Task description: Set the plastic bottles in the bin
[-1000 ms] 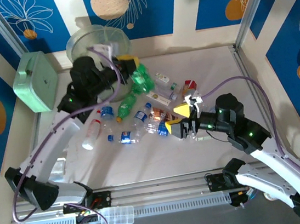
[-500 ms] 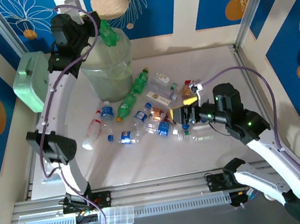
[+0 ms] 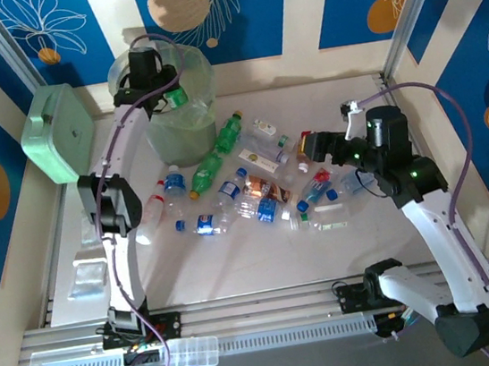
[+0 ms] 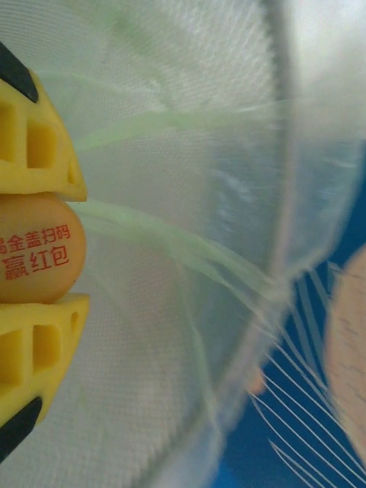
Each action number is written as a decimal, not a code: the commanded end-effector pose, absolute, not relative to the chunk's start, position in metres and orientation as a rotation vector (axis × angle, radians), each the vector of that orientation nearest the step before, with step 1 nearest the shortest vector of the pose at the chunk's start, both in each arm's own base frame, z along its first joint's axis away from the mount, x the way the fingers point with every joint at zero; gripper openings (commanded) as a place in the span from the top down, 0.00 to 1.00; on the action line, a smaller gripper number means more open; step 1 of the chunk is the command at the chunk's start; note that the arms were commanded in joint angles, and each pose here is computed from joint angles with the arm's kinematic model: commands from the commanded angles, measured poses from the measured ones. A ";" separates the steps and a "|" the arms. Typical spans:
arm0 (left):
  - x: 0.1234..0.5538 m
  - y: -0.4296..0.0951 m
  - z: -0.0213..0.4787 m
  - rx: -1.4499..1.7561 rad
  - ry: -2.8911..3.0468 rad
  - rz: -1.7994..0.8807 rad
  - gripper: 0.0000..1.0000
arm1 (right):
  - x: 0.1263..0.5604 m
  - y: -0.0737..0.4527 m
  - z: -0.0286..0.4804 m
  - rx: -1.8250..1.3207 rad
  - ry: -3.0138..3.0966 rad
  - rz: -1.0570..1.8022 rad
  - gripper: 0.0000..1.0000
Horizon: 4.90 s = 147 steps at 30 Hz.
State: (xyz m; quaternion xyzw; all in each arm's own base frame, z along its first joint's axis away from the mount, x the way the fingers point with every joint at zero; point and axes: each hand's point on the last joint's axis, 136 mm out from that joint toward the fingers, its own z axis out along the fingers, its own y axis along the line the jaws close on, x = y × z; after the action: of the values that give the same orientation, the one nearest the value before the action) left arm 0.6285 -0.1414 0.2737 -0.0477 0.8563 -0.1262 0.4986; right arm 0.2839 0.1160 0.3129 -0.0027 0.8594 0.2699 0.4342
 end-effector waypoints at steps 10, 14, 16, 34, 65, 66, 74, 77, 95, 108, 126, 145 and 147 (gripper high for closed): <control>0.637 -0.136 0.219 -0.138 2.200 -0.257 0.42 | 0.281 0.126 0.317 -0.009 2.149 0.764 0.13; 0.633 -0.139 0.249 -0.126 2.146 -0.295 0.33 | 0.282 0.131 0.319 -0.018 2.147 0.792 0.13; 0.628 -0.141 0.272 -0.107 2.108 -0.315 0.32 | 0.282 0.131 0.322 -0.020 2.144 0.798 0.13; 0.459 -0.207 0.455 0.099 1.786 -0.753 0.31 | 0.252 0.120 0.278 0.196 2.234 0.797 0.14; 0.332 -0.290 0.285 0.379 2.053 -0.799 0.31 | 0.223 0.054 0.051 1.780 2.493 0.297 0.18; 0.331 -0.290 0.284 0.380 2.055 -0.801 0.32 | 0.226 0.054 0.048 1.778 2.500 0.298 0.18; 0.330 -0.292 0.283 0.394 2.056 -0.808 0.31 | 0.234 0.050 0.034 1.753 2.520 0.264 0.25; 0.331 -0.292 0.282 0.395 2.057 -0.804 0.31 | 0.235 0.048 0.034 1.744 2.512 0.265 0.34; 0.317 -0.315 0.285 0.496 2.021 -0.968 0.19 | 0.272 0.075 0.145 0.836 2.380 0.748 0.45; 0.263 -0.376 0.302 0.724 1.883 -1.552 0.08 | 0.296 0.149 0.318 0.097 2.053 1.207 0.45; 0.221 -0.384 0.362 0.814 1.506 -2.041 0.11 | 0.263 0.189 0.374 -0.271 1.754 1.536 0.45; 0.216 -0.381 0.375 0.819 1.385 -2.153 0.49 | 0.247 0.212 0.372 -0.381 1.773 1.544 0.45; 0.216 -0.381 0.375 0.817 1.383 -2.152 0.50 | 0.247 0.212 0.371 -0.373 1.783 1.540 0.38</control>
State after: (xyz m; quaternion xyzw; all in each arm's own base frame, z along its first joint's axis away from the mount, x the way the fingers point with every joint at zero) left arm 0.2322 -0.3857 0.3601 0.2614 0.5386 -0.7730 0.2100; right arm 0.2511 0.2125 0.3645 -0.1413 0.6940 0.6039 0.3656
